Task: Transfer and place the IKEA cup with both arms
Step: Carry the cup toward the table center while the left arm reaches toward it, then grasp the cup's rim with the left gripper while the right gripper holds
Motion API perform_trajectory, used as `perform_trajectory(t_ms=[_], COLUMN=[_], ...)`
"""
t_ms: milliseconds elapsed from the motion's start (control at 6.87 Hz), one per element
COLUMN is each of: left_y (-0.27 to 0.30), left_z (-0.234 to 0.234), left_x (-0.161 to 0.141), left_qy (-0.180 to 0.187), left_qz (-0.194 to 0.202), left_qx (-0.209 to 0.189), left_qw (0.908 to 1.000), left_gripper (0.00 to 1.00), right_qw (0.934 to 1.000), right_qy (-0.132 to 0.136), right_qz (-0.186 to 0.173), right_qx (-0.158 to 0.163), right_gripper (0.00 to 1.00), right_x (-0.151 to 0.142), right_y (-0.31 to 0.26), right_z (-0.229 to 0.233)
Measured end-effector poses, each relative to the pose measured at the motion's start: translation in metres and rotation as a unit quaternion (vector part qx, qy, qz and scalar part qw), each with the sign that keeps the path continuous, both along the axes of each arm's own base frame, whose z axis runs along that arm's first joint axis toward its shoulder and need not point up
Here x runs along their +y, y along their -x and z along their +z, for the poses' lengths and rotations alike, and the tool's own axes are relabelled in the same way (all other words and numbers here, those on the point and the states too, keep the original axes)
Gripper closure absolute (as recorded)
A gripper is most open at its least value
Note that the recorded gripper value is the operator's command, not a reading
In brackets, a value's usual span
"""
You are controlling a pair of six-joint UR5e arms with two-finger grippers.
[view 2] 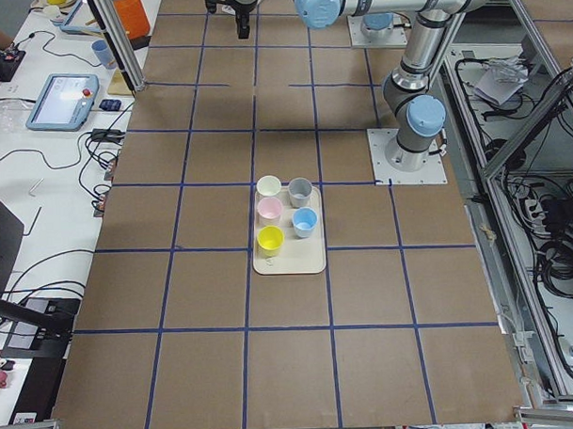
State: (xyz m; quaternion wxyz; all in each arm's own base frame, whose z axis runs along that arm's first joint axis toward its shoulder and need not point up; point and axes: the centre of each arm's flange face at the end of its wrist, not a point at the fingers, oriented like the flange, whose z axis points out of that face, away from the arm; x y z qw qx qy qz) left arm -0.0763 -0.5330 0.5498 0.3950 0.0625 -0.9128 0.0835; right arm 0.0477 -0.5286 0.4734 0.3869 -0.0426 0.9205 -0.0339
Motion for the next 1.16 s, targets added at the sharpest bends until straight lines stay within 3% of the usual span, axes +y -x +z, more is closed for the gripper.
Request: perform_trajectory(t_ms=[146, 291, 582, 728, 873, 1165], left_y=[0.002, 0.006, 0.015, 0.029, 0.048, 0.075], left_z=[-0.011, -0.033, -0.102, -0.13, -0.147, -0.155], left_x=[-0.001, -0.001, 0.001, 0.009, 0.015, 0.025], left_qy=[0.006, 0.016, 0.074, 0.101, 0.107, 0.104], left_qz=[0.006, 0.008, 0.01, -0.003, -0.021, -0.046], left_qx=[0.099, 0.196, 0.353, 0.396, 0.416, 0.428], left_qw=[0.995, 0.9805, 0.9326, 0.9128, 0.9028, 0.8966], left_gripper=[0.0, 0.0, 0.0, 0.02, 0.02, 0.01], right_qw=[0.9976, 0.9911, 0.9662, 0.9538, 0.9461, 0.9395], right_qy=[-0.007, -0.015, -0.046, -0.065, -0.076, -0.091], right_qz=[-0.014, -0.028, -0.059, -0.065, -0.063, -0.057], right_qx=[-0.068, -0.13, -0.247, -0.286, -0.309, -0.325], right_gripper=[0.79, 0.8, 0.81, 0.81, 0.81, 0.81], right_x=[0.001, 0.003, 0.01, 0.014, 0.017, 0.021], right_y=[-0.014, -0.028, -0.067, -0.089, -0.107, -0.127], right_z=[-0.012, -0.025, -0.044, -0.047, -0.046, -0.049])
